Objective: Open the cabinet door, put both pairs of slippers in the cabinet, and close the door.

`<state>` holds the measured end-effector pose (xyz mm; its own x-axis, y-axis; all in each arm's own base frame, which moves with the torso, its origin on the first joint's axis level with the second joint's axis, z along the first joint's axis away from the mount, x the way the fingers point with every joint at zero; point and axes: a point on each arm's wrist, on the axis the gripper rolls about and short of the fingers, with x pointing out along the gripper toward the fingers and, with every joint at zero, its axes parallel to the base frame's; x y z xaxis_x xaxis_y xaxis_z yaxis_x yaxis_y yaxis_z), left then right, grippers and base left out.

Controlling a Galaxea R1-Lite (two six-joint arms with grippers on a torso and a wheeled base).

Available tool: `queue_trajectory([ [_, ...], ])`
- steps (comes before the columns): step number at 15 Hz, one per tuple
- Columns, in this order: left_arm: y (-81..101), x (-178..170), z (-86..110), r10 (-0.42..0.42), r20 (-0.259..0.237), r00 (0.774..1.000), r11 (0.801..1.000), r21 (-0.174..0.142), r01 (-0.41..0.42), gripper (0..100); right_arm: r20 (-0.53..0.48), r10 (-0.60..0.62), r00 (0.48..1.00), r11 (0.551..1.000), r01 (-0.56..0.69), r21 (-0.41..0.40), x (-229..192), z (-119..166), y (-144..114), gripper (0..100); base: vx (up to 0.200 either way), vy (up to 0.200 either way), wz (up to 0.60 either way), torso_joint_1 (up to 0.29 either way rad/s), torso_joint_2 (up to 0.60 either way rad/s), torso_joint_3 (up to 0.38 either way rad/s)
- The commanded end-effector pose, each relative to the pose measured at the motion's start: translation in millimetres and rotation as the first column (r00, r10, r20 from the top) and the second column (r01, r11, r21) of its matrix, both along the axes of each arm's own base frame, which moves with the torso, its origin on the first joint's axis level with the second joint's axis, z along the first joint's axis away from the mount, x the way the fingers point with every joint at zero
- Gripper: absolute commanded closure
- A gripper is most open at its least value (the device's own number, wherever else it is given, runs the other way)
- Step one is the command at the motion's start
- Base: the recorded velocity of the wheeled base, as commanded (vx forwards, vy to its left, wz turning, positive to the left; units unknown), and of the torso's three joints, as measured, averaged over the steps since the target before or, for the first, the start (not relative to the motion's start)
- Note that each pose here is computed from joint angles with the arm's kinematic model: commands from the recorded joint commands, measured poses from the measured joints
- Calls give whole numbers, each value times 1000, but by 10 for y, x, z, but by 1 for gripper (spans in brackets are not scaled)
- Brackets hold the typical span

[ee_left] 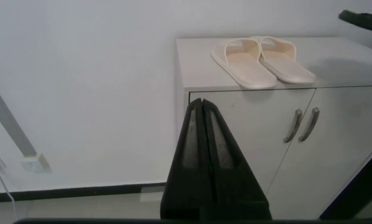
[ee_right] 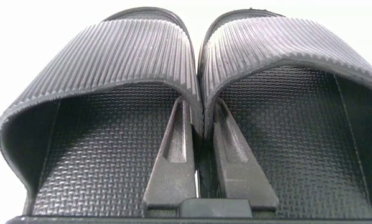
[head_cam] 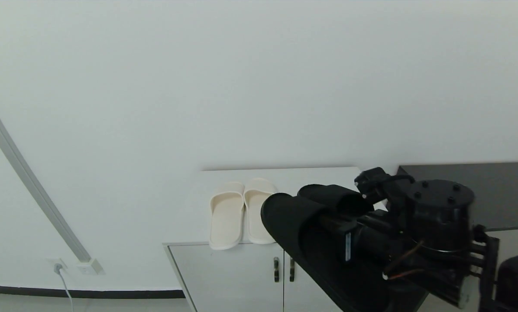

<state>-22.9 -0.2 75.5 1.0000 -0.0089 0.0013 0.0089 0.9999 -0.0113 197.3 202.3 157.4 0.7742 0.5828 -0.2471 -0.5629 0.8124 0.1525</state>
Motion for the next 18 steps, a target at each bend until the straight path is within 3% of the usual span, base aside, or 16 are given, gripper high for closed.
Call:
queue_trajectory([
  [1,0,1,0,0,-1,1000,1000,1,0,100,34,92,995,995,-93,28,-351,185,-161,100,0,0,0,0,0,0],
  [8,0,1,0,-2,-1,1000,1000,1,2,100,-10,118,993,993,-118,-20,-402,66,-139,100,0,0,0,0,0,0],
  [14,-1,1,0,0,-1,1000,1000,-1,0,100,-27,131,991,991,-132,-35,-415,8,-139,100,-200,0,0,8,5,2],
  [18,0,0,5,-2,0,1000,1000,-3,2,100,-29,135,990,988,-137,-72,-422,-51,-160,100,0,0,0,0,0,0],
])
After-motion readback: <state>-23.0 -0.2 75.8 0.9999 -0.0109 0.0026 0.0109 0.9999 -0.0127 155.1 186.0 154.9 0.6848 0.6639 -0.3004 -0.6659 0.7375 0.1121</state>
